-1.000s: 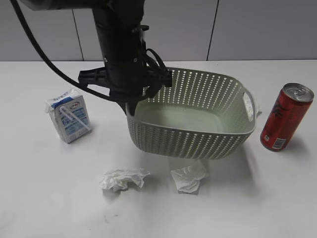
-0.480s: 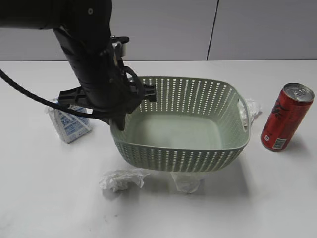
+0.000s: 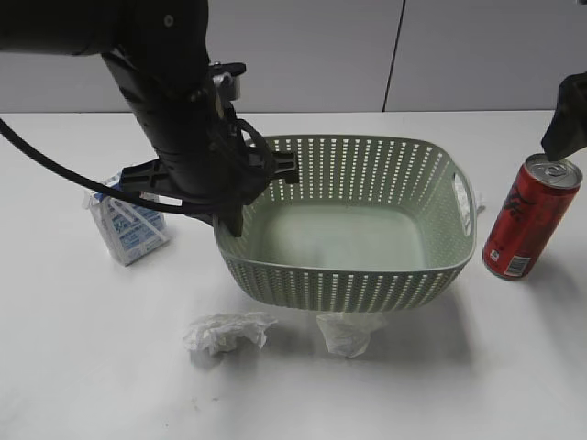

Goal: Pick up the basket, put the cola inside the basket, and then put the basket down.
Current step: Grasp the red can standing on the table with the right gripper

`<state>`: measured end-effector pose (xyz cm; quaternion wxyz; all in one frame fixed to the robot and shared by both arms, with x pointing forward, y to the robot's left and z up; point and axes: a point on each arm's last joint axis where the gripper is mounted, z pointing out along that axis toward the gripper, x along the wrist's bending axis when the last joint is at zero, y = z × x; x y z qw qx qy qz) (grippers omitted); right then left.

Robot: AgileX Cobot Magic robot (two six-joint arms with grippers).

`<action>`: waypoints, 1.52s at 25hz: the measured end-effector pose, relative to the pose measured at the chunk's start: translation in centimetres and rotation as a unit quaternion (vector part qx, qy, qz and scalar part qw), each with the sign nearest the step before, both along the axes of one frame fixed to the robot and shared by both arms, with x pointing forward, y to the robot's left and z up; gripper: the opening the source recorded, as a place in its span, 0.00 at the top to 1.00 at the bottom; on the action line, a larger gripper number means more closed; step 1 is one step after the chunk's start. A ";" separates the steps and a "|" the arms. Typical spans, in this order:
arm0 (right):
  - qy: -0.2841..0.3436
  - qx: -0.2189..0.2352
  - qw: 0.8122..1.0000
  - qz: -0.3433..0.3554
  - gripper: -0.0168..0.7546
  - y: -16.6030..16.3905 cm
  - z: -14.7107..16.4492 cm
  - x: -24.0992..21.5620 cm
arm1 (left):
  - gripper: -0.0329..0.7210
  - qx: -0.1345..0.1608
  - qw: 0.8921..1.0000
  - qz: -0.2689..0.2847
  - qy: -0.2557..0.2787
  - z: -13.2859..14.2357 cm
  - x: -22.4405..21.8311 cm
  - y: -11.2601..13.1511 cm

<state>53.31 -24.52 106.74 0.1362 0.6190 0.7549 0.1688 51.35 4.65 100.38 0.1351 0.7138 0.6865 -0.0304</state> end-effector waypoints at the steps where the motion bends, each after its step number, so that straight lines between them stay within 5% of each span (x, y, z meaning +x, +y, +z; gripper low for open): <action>1: 0.004 0.000 1.000 -0.004 0.11 0.0 -0.5 0.4 | 0.96 0.000 1.000 0.000 0.000 0.0 0.0 0.0; 29: 0.050 -0.009 0.996 -0.076 0.12 0.2 -8.4 5.1 | 0.96 0.007 1.000 -0.002 0.006 -0.1 -0.1 0.1; 38: 0.064 0.004 0.991 -0.119 0.25 0.2 -9.4 5.3 | 0.96 0.009 1.000 -0.003 0.005 -0.1 -0.1 0.2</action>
